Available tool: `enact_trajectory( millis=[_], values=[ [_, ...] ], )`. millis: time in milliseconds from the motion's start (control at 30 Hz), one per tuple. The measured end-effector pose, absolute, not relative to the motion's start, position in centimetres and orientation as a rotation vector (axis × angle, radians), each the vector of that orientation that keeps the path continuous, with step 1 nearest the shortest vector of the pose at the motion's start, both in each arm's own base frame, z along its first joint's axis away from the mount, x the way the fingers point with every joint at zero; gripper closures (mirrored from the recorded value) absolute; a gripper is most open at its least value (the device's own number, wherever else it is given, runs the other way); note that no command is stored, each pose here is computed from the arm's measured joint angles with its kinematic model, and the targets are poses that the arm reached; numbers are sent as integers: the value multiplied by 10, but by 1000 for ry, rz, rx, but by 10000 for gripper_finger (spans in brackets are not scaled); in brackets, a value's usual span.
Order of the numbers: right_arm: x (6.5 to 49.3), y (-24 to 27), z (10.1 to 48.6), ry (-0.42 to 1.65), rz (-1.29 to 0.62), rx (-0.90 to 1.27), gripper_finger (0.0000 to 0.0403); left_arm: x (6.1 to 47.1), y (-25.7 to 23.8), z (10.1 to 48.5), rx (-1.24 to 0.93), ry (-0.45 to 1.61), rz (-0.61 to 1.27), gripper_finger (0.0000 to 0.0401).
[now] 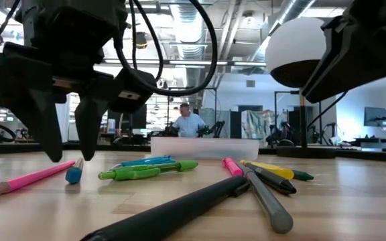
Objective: Pick & place school supplies into a supply box
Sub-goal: Put the orange pencil into the supply box
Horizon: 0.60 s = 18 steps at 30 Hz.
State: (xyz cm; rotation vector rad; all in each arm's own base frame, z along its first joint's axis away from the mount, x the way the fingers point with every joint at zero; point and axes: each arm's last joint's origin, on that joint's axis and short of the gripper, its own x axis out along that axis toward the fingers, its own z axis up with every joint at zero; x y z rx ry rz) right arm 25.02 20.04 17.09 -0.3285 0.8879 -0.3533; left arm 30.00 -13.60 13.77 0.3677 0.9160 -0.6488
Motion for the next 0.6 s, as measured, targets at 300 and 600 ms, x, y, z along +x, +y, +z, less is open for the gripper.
enact_trajectory(
  millis=[300,600],
  values=[
    [250,200,170,883,-356,-319,313,305,-138,123,372,925,-656,306],
    [249,198,165,881,-361,-318,313,306,-138,117,378,946,-644,306]
  ],
)
